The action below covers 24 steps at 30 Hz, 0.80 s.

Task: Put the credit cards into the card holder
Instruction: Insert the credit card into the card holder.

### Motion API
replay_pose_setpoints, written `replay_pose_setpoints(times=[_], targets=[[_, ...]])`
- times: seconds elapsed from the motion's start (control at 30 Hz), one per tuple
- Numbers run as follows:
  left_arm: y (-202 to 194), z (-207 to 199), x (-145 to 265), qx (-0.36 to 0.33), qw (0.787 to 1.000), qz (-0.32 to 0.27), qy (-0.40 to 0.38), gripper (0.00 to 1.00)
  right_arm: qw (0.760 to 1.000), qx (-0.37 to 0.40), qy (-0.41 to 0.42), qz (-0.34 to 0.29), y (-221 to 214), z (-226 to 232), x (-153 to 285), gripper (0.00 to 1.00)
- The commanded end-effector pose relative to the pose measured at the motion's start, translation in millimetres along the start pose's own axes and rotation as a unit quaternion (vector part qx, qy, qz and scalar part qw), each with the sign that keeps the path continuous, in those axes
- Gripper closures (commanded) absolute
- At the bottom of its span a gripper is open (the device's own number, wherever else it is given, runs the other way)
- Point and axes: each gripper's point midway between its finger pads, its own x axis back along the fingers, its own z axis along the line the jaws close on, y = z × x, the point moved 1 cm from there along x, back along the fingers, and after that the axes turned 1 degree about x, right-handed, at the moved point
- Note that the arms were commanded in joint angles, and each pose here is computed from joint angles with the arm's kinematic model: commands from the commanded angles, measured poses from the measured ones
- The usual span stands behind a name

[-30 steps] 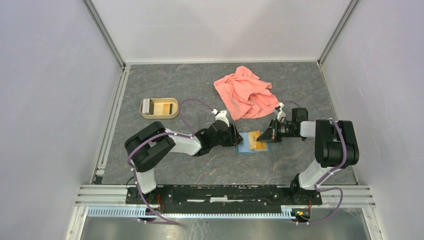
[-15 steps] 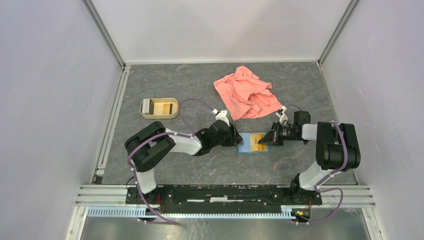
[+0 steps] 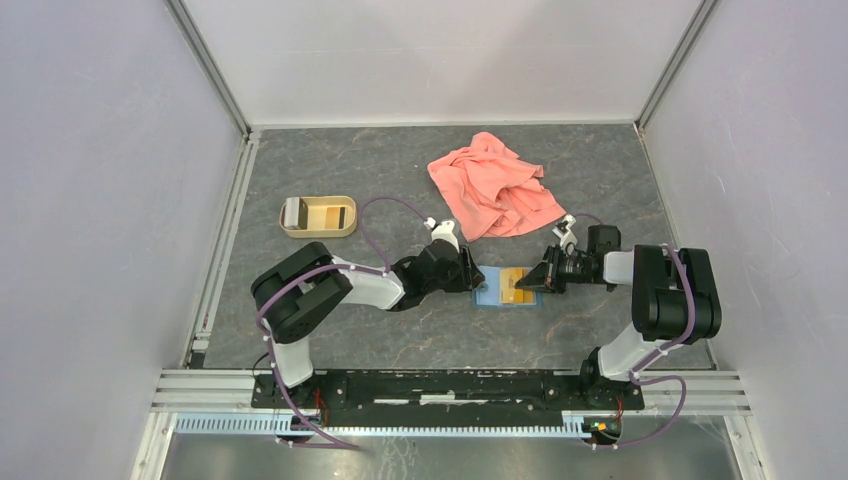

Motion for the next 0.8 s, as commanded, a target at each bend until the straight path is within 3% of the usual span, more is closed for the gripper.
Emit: replay_pose_setpoints(times=[0.0, 0.43, 0.77], targets=[[-58, 65, 6, -0.039, 0.990, 0.093, 0.101, 0.51, 1.000, -0.006, -0.003, -0.010, 1, -3, -2, 0.97], [-61, 60, 3, -0.034, 0.991, 0.097, 0.087, 0.53, 0.999, 0.032, 0.011, 0.029, -2, 7, -22, 0.91], [-58, 59, 7, -0.032, 0.992, 0.090, 0.086, 0.53, 0.994, 0.089, -0.001, 0.059, -2, 9, -30, 0.69]])
